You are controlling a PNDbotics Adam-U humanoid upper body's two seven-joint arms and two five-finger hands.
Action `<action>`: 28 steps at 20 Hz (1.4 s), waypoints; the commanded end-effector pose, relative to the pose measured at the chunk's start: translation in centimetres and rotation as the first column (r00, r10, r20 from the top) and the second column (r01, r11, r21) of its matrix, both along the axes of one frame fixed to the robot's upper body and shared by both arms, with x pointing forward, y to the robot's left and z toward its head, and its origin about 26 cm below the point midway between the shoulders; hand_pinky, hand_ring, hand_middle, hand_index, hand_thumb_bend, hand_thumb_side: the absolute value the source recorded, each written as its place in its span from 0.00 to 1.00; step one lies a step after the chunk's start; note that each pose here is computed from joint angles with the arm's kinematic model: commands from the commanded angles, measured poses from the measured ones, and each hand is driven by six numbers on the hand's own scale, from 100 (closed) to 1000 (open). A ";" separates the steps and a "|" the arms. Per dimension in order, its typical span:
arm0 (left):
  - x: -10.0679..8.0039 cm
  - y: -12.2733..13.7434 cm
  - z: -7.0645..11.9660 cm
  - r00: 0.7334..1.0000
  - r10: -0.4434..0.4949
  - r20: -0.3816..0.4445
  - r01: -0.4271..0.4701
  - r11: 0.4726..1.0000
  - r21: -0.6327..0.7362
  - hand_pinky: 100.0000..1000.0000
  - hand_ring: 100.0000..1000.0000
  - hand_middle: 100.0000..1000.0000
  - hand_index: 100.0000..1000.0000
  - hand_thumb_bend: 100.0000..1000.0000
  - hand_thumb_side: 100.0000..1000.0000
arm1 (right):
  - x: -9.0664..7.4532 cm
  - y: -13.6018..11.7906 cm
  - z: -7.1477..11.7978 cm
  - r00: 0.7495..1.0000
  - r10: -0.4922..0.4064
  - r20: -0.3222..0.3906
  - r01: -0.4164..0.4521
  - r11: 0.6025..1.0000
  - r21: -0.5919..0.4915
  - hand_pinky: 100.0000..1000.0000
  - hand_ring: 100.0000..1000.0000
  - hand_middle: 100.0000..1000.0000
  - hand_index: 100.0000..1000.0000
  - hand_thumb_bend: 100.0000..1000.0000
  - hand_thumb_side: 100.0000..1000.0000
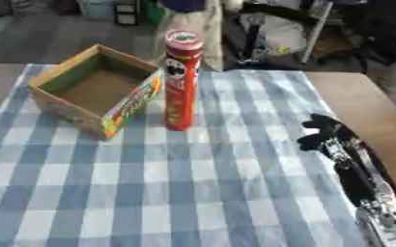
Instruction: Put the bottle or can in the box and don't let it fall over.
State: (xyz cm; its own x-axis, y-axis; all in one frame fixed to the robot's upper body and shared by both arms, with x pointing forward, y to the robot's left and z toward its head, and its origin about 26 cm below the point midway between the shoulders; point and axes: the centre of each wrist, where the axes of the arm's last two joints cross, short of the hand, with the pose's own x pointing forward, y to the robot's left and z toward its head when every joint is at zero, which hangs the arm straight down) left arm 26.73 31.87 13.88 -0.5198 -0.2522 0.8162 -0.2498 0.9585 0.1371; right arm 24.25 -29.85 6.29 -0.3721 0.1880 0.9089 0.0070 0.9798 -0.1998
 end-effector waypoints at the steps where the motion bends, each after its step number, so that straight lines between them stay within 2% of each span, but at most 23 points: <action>1: -0.1 0.0 0.6 1.000 0.000 0.019 0.000 1.000 0.015 0.66 0.49 0.49 0.63 0.00 0.68 | 0.0 -0.1 0.9 0.999 0.012 0.031 -0.012 1.000 -0.007 0.62 0.62 0.72 0.84 0.00 0.69; 9: 0.0 -0.1 0.6 1.000 -0.005 0.019 0.004 1.000 0.018 0.66 0.49 0.49 0.62 0.00 0.68 | -0.2 -0.3 1.5 0.999 0.024 0.047 -0.022 0.999 -0.036 0.62 0.63 0.73 0.85 0.00 0.67; 10: 0.0 -0.1 0.6 1.000 -0.005 0.019 0.005 1.000 0.019 0.66 0.49 0.49 0.62 0.00 0.68 | -0.2 -0.4 1.8 0.998 0.031 0.056 -0.028 0.998 -0.048 0.62 0.63 0.73 0.85 0.00 0.84; 11: 0.0 -0.1 0.6 1.000 -0.006 0.018 0.006 1.000 0.020 0.66 0.49 0.49 0.62 0.00 0.68 | -0.3 -0.6 2.3 0.997 0.042 0.070 -0.037 0.997 -0.071 0.62 0.63 0.73 0.85 0.00 0.65; 14: 0.0 -0.1 0.6 1.000 -0.010 0.015 0.009 1.000 0.024 0.66 0.49 0.49 0.62 0.00 0.68 | -0.1 -1.8 4.1 0.988 0.088 0.127 -0.067 0.985 -0.160 0.63 0.65 0.74 0.87 0.00 0.60; 16: 0.0 -0.1 0.6 1.000 -0.012 0.012 0.012 1.000 0.027 0.66 0.49 0.49 0.62 0.00 0.68 | 0.3 -2.9 5.7 0.975 0.132 0.181 -0.088 0.968 -0.234 0.64 0.67 0.76 0.88 0.00 0.56; 17: 0.0 -0.1 0.6 1.000 -0.014 0.011 0.014 1.000 0.027 0.66 0.49 0.49 0.62 0.00 0.68 | 0.6 -3.6 6.8 0.964 0.162 0.209 -0.099 0.955 -0.280 0.65 0.68 0.76 0.89 0.00 0.63; 18: 0.0 -0.2 0.6 1.000 -0.017 0.009 0.017 0.999 0.027 0.66 0.49 0.49 0.62 0.00 0.68 | 0.9 -4.1 7.8 0.955 0.187 0.230 -0.107 0.942 -0.318 0.65 0.69 0.77 0.90 0.00 0.51; 19: 0.0 -0.2 0.5 1.000 -0.021 0.006 0.021 0.999 0.028 0.66 0.49 0.49 0.62 0.00 0.68 | 1.2 -4.6 9.0 0.944 0.217 0.247 -0.117 0.923 -0.366 0.66 0.70 0.78 0.91 0.00 0.49; 23: 0.1 -0.3 0.4 0.999 -0.037 -0.001 0.037 0.999 0.033 0.67 0.50 0.49 0.62 0.00 0.68 | 2.3 -5.6 13.7 0.909 0.321 0.267 -0.148 0.846 -0.513 0.68 0.72 0.81 0.93 0.00 0.44; 28: 0.2 -0.6 0.5 0.998 -0.057 -0.001 0.057 0.998 0.033 0.67 0.50 0.50 0.62 0.00 0.69 | 3.6 -5.0 19.7 0.867 0.420 0.269 -0.173 0.758 -0.628 0.70 0.75 0.83 0.94 0.00 0.40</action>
